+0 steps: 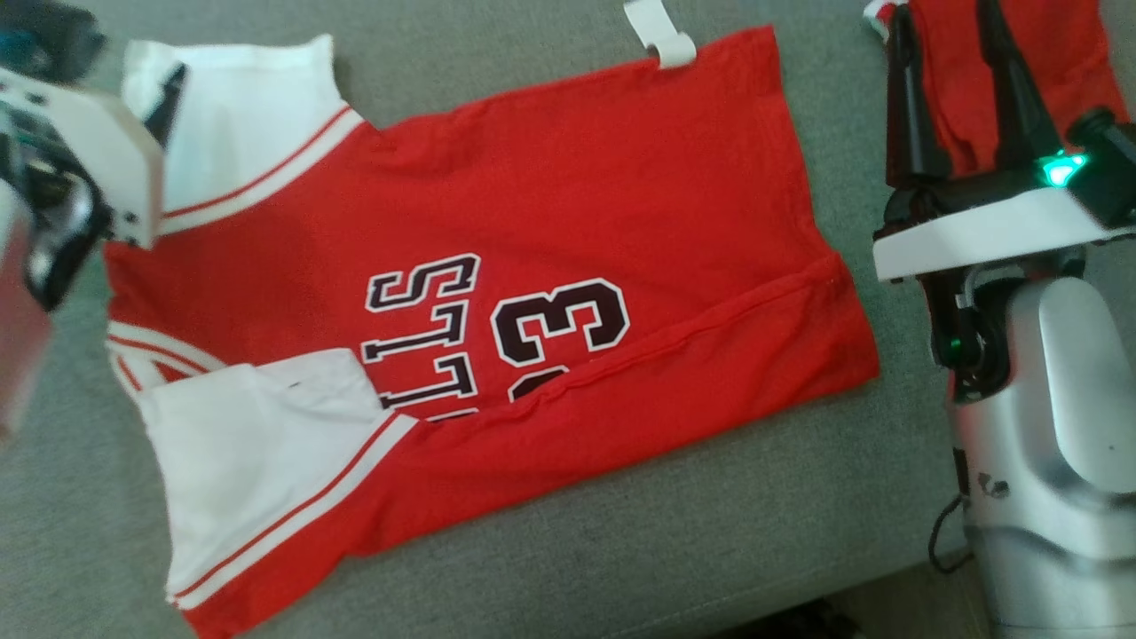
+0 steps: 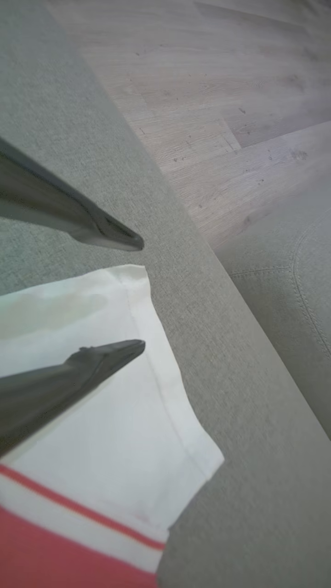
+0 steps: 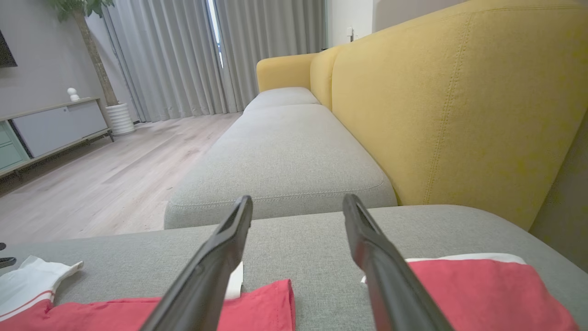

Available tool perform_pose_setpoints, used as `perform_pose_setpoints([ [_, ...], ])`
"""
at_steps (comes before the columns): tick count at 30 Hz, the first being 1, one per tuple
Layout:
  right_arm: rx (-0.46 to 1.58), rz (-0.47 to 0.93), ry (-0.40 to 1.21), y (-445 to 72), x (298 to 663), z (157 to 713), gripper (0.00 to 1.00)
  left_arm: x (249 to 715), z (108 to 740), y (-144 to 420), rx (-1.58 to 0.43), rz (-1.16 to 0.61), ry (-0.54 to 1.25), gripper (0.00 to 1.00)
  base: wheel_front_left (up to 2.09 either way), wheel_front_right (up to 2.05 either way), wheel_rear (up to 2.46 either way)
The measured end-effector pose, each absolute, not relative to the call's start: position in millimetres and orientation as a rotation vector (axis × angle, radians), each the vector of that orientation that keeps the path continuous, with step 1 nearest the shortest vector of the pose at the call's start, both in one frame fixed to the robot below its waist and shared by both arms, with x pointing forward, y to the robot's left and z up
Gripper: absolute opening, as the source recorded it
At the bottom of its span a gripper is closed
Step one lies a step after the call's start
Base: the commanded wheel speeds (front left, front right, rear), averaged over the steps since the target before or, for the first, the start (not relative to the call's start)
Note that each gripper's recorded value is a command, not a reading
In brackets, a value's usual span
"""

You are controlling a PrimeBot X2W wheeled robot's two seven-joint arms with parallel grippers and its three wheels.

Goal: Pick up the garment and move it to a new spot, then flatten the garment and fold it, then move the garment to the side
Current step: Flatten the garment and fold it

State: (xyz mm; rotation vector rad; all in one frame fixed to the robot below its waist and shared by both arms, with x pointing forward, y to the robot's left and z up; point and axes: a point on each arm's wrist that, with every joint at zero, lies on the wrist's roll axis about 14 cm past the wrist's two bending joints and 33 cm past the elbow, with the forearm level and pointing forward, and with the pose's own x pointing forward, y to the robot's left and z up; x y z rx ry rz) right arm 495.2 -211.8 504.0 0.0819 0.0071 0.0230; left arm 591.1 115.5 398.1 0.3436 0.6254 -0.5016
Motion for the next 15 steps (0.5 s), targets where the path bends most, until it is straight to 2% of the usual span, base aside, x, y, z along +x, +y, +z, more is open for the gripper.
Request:
perform_pose_setpoints([
  [12, 0.08, 0.009, 0.02, -216.7, 499.3, 487.8, 1.0, 611.7, 359.7, 121.7, 0.374, -0.484, 0.759, 1.0, 0.0, 0.0, 0.0],
  [15, 0.078, 0.006, 0.01, -218.3, 501.0, 490.8, 1.0, 610.2, 357.4, 121.1, 0.316, -0.474, 0.815, 1.0, 0.0, 0.0, 0.0],
])
